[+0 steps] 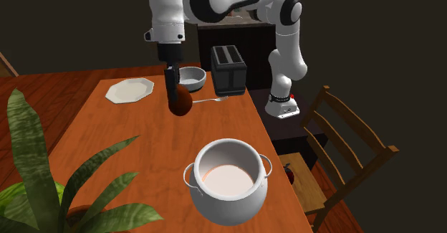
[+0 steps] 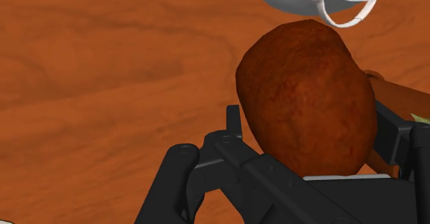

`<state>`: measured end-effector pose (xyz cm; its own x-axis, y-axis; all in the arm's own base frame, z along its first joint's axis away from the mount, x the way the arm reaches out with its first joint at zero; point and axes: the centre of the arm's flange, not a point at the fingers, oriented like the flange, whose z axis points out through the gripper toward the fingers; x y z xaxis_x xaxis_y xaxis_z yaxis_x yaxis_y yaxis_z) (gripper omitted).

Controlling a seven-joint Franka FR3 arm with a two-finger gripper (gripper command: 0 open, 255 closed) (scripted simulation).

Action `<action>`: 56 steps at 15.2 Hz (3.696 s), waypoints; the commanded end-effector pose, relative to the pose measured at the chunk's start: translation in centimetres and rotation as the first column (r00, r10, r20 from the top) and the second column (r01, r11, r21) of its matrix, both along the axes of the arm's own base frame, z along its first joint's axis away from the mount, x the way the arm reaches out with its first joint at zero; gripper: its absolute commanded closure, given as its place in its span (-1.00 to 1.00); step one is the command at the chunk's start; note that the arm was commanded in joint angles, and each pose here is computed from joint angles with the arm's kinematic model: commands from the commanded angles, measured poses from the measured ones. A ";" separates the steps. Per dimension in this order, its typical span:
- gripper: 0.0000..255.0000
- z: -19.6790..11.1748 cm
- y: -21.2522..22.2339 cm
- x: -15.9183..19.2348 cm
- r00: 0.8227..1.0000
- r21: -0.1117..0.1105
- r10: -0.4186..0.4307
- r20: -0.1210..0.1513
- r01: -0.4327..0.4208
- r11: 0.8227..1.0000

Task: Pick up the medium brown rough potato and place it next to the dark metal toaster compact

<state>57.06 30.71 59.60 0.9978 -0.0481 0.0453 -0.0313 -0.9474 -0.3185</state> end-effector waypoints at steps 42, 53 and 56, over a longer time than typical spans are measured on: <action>1.00 -7.6 -29.4 -22.8 1.000 0.000 0.000 0.000 0.000 1.000; 1.00 -13.5 -29.4 -22.8 1.000 0.000 0.000 0.000 0.000 1.000; 1.00 -15.0 -29.4 -22.8 1.000 0.000 0.000 0.000 0.000 1.000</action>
